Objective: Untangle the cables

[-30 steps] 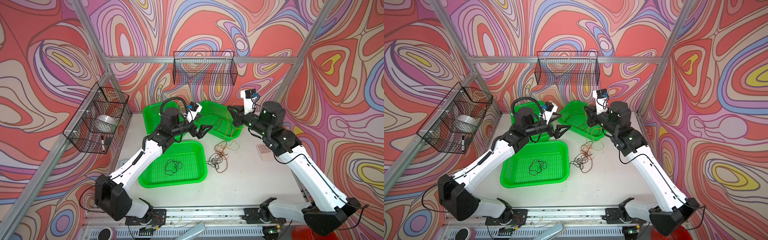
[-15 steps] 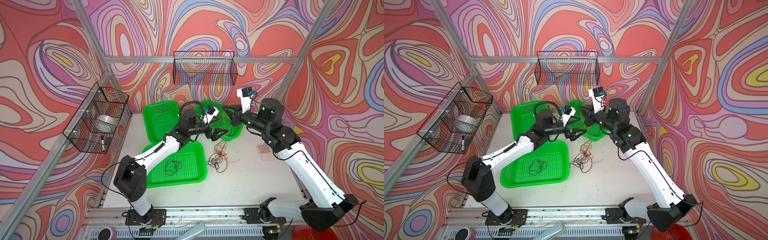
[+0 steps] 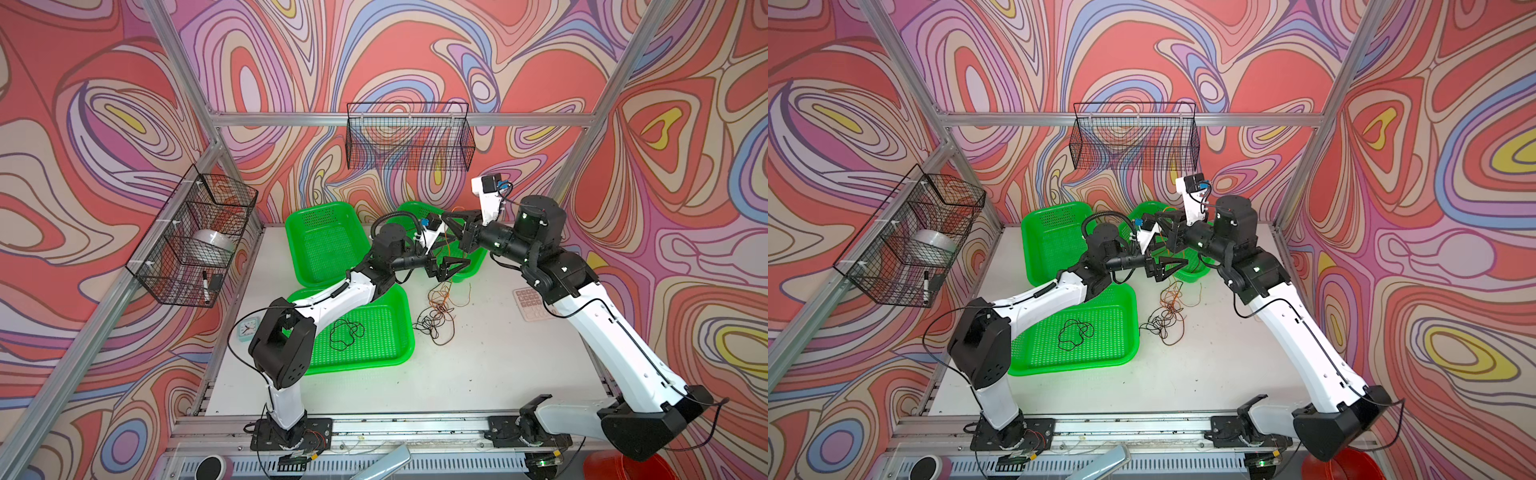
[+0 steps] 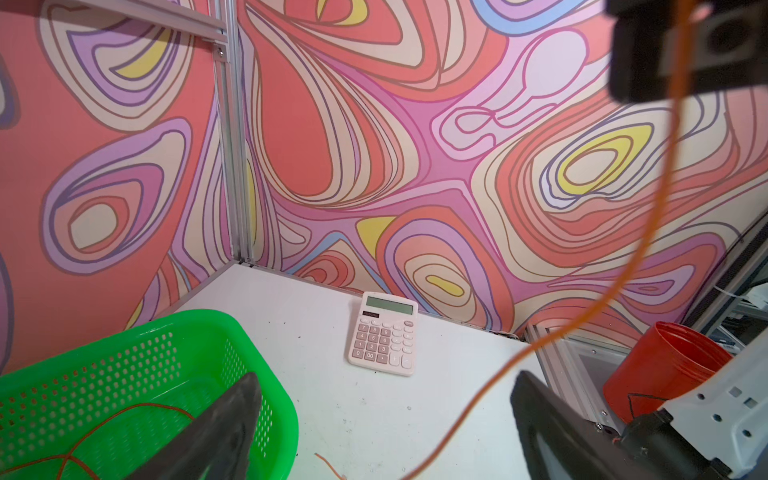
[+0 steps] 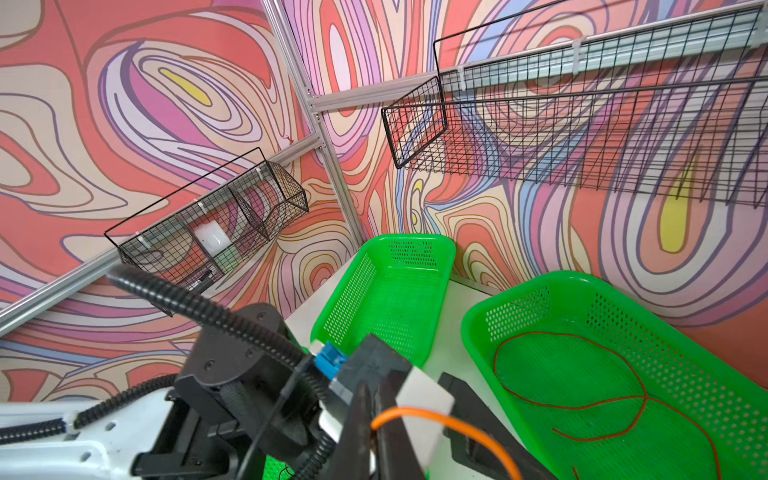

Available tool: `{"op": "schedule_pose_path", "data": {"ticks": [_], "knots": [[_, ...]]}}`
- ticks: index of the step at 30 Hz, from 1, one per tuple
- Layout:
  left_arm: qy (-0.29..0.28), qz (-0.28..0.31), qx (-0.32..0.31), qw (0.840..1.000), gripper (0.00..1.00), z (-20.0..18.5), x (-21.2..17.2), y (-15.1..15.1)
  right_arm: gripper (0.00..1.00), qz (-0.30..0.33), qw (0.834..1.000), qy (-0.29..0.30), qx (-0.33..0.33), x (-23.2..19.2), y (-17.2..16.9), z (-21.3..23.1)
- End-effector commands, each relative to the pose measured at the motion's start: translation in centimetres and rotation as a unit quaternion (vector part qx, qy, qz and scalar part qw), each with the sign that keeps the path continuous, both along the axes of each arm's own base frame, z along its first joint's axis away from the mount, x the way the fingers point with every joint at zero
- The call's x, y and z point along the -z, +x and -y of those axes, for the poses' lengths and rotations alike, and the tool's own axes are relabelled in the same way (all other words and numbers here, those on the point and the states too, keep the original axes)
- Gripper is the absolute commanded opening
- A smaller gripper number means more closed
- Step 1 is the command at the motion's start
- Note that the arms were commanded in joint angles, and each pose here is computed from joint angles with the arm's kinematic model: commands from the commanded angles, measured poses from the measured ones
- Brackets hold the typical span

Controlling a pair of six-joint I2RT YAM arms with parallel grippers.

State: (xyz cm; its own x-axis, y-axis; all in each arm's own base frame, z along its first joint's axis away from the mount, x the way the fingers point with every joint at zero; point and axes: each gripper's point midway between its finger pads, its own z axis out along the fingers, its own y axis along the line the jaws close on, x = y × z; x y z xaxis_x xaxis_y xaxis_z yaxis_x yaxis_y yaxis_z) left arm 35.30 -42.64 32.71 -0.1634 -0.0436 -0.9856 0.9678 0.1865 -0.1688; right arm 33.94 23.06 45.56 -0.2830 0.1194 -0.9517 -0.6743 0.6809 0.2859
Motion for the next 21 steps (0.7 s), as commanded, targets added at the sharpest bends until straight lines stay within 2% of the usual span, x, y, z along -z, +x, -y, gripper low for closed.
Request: {"op": "schedule_pose_path", "data": {"ticks": [1,4,8,10,11,12,14,16,21], "knots": [[-0.028,0.015,0.001,1.000,0.82,0.7,-1.3,0.7,0.00,0.014,0.999,0.029,-0.006,-1.3,-0.6,-0.1],[-0.042,0.012,0.008,0.999,0.65,1.2,-1.8,0.8,0.00,0.017,0.999,0.036,-0.007,-1.7,-1.0,0.0],[-0.048,0.021,0.000,0.999,0.23,1.1,-2.7,0.9,0.00,0.006,1.000,0.022,0.003,-0.9,-1.0,0.4],[-0.047,0.027,-0.003,0.999,0.05,0.8,-3.1,0.7,0.00,0.001,1.000,0.011,0.023,-0.2,-0.9,1.1],[-0.043,0.028,-0.005,0.999,0.00,0.7,-3.2,0.6,0.01,0.001,0.999,0.006,0.032,0.1,-1.0,1.5],[-0.039,0.029,-0.008,0.999,0.00,0.6,-3.4,0.5,0.08,0.002,0.999,0.004,0.040,0.2,-1.1,1.9],[-0.024,0.032,-0.016,0.999,0.00,0.2,-3.6,0.4,0.27,0.007,0.998,-0.007,0.062,0.7,-1.3,2.8],[-0.008,0.033,-0.028,0.999,0.00,-0.2,-4.0,0.5,0.41,0.015,0.997,-0.017,0.079,1.1,-1.7,3.7],[0.038,0.045,-0.066,0.996,0.00,-1.7,-6.5,0.8,0.57,0.032,0.994,-0.044,0.096,2.1,-3.1,5.1]]}}
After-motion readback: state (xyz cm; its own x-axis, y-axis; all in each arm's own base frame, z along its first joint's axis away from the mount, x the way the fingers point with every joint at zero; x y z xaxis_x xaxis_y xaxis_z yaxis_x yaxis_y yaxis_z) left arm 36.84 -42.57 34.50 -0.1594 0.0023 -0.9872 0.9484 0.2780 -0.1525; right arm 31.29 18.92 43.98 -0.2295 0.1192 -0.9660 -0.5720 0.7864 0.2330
